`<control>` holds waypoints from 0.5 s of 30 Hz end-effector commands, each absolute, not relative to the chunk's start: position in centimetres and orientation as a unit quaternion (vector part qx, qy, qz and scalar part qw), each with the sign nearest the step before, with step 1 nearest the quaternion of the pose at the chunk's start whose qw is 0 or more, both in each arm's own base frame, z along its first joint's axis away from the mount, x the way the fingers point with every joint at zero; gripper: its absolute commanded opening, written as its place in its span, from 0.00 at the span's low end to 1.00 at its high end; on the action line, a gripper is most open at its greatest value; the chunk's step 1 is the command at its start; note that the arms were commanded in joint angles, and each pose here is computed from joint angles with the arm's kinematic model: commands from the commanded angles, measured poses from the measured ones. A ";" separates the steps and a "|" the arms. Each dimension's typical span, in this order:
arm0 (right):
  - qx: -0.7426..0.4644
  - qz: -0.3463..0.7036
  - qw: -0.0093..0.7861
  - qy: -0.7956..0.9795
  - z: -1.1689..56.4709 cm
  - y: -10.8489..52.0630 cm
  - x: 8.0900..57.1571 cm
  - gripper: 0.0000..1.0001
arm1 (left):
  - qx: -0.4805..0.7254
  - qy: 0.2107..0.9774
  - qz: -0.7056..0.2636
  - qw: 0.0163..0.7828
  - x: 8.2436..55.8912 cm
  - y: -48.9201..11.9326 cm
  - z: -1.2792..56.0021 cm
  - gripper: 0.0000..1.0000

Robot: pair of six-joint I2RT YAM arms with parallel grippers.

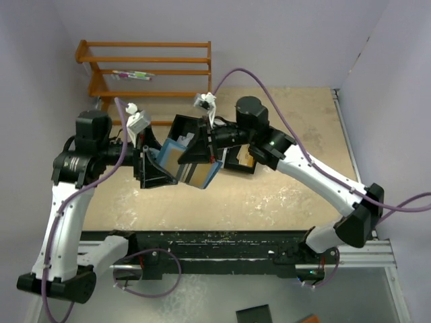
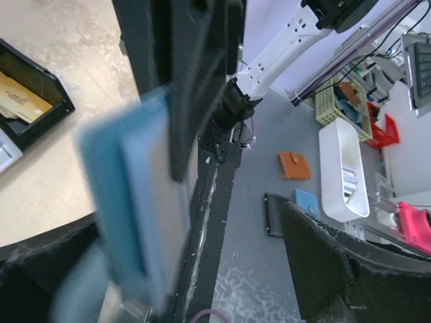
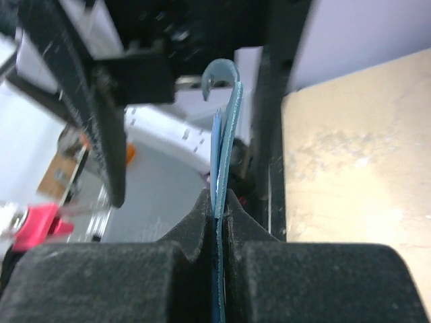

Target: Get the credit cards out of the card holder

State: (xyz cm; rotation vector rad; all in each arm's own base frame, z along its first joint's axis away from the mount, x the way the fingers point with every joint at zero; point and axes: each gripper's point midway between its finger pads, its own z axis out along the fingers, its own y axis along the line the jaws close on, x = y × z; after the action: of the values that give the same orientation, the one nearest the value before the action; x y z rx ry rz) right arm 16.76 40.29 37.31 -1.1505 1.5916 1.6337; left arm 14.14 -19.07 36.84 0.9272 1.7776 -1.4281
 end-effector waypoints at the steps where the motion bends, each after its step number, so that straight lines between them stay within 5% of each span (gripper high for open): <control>1: -0.294 0.633 0.458 0.551 46.0 38.2 19.2 0.00 | 0.361 0.642 -0.527 0.424 13.9 -19.2 40.2 0.99; 4: -0.179 0.666 0.532 0.492 49.8 35.0 20.0 0.00 | 0.357 0.633 -0.532 0.435 13.2 -19.2 40.8 0.99; 15: -0.036 0.730 0.518 0.445 48.7 34.7 18.4 0.00 | 0.305 0.630 -0.575 0.424 13.4 -19.6 42.2 0.82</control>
State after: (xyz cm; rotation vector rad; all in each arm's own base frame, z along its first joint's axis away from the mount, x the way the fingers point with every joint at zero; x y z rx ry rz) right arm 19.25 36.03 44.60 -0.2428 1.2542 1.6706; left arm 13.32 -19.35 40.21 0.8020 1.6317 -1.4102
